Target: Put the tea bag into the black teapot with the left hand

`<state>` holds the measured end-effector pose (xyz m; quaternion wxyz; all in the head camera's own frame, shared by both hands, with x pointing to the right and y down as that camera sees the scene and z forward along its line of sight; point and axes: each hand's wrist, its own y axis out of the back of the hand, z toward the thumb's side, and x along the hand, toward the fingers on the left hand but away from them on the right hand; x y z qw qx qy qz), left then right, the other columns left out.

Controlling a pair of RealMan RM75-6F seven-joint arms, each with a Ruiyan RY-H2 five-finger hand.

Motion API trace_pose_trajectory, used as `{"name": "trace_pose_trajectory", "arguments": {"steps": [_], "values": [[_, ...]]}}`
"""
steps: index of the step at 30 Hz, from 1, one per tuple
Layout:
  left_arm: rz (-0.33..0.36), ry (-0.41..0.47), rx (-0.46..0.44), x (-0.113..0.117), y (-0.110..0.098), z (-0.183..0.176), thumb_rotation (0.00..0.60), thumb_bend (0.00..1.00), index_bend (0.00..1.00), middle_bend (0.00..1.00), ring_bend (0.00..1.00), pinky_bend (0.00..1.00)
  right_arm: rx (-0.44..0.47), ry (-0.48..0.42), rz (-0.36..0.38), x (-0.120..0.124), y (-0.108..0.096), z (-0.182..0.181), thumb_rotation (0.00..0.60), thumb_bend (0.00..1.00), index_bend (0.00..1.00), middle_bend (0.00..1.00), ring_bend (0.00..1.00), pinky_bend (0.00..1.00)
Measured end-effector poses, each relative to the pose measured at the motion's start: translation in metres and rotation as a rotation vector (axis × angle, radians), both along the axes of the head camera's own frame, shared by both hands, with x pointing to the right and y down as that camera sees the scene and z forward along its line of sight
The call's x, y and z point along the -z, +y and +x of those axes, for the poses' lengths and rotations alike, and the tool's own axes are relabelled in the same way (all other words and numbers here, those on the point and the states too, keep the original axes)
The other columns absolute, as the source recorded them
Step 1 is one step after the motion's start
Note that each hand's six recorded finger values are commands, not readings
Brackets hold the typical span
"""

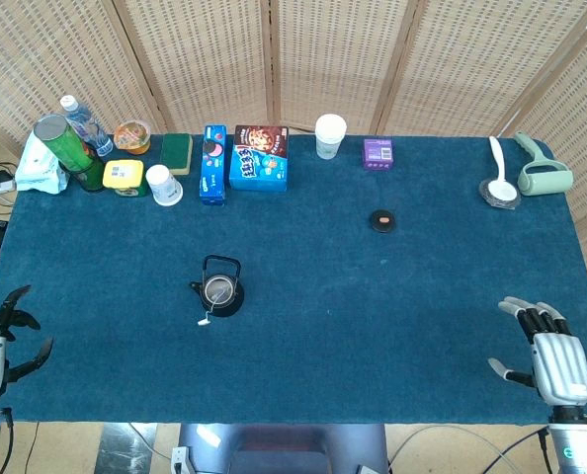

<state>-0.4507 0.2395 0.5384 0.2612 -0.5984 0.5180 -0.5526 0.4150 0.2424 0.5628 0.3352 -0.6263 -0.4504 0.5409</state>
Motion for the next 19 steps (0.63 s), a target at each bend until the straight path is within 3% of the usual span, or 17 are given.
{"name": "trace_pose_trajectory", "arguments": {"steps": [6, 19], "values": [[-0.011, -0.007, 0.023, 0.01, 0.016, -0.011, 0.6, 0.35, 0.21, 0.49, 0.39, 0.45, 0.03, -0.006, 0.0, 0.002, 0.003, -0.009, 0.6, 0.02, 0.28, 0.24, 0.23, 0.15], [-0.017, 0.012, 0.027, 0.008, 0.012, -0.007, 0.6, 0.35, 0.22, 0.49, 0.39, 0.45, 0.014, -0.006, -0.021, 0.0, 0.006, -0.004, 0.6, 0.02, 0.31, 0.26, 0.23, 0.15]]}}
